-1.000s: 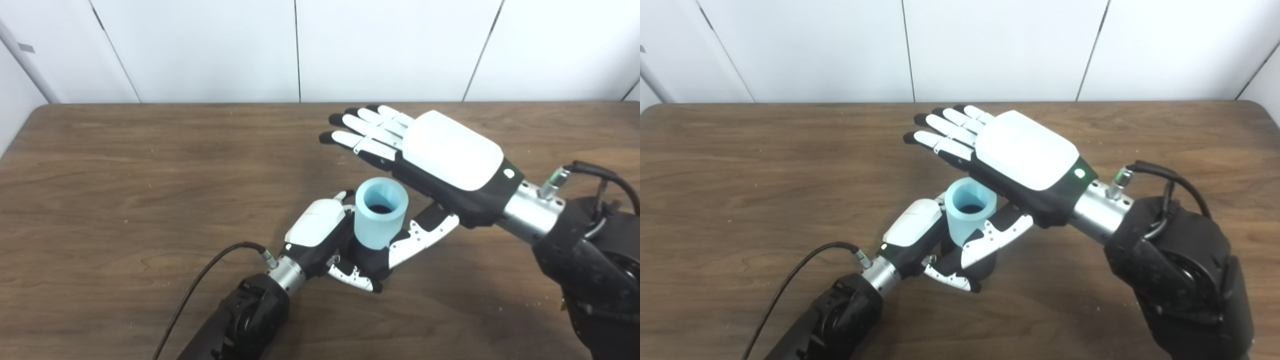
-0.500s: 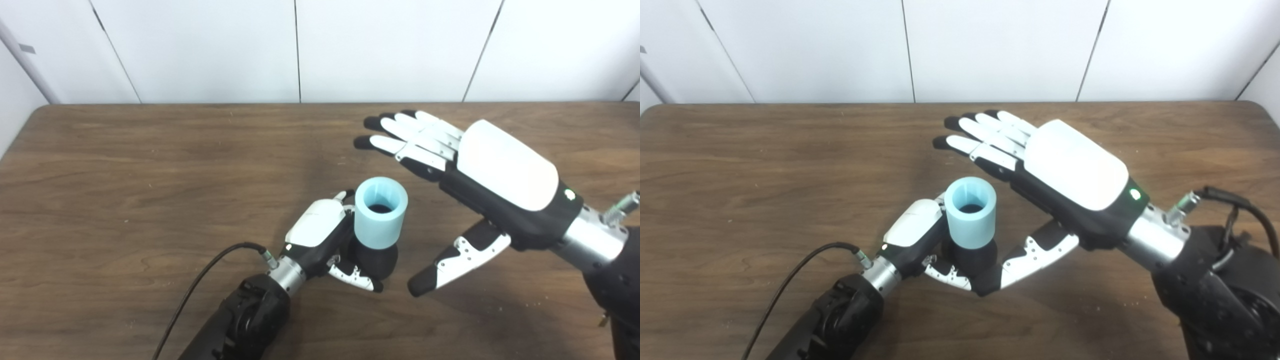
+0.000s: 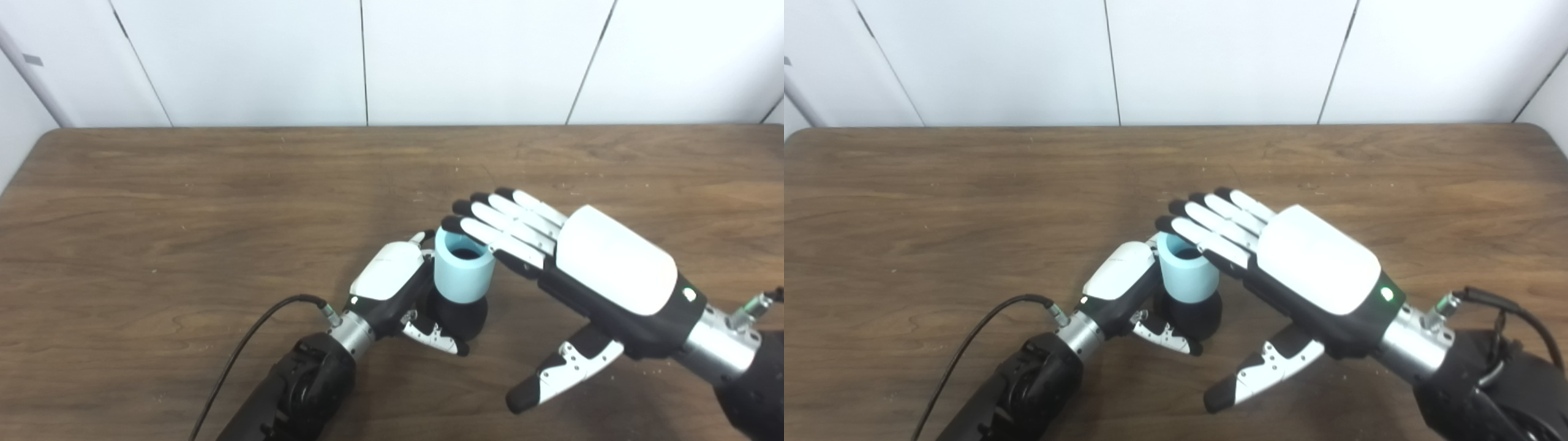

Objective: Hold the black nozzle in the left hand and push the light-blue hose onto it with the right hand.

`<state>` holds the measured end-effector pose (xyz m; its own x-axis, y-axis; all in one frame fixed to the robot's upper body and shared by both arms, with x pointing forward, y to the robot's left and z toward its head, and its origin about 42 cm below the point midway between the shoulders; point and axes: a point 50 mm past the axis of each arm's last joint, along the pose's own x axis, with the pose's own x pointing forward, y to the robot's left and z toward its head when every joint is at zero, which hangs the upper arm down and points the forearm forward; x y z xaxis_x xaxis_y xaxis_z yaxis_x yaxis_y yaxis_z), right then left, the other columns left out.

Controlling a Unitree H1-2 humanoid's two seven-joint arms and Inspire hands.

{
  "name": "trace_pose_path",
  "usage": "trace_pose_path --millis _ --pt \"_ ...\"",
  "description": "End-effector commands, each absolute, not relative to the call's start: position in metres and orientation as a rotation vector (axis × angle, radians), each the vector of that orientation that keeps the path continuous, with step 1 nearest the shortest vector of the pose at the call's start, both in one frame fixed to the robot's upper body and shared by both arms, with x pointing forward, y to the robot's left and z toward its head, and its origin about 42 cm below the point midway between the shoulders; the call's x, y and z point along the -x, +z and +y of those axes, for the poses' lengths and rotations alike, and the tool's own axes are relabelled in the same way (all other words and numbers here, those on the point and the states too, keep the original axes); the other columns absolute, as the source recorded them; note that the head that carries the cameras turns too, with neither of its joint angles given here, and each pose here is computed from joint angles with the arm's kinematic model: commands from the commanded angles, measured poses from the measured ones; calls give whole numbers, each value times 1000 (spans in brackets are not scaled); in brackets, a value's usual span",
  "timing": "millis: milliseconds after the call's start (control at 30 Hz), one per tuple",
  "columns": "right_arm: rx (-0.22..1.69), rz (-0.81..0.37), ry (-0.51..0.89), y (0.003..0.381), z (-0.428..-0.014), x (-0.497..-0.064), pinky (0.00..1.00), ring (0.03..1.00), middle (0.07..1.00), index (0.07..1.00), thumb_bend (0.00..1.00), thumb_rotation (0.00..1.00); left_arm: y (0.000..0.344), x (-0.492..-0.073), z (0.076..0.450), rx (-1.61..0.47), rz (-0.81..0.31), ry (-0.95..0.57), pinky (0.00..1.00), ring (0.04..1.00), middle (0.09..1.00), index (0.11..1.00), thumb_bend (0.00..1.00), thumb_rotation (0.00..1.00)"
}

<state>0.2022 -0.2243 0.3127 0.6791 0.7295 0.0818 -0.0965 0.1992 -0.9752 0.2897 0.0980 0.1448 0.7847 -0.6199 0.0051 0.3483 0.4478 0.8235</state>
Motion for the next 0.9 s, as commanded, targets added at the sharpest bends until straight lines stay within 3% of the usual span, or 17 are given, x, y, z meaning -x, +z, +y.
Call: trace_pose_path --millis 0,467,867 --pt "1291 -668 626 318 -222 -198 1000 1000 1000 999 639 1000 113 -280 101 -976 -182 -715 1000 671 477 488 523 0" --pt "1337 -642 649 311 -218 -202 1000 1000 1000 1000 648 1000 112 -280 102 -982 -175 -714 1000 672 477 488 523 0" --pt "1335 -690 606 326 -216 -207 1000 1000 1000 998 643 1000 108 -277 101 -986 -177 -735 1000 678 455 495 522 0"
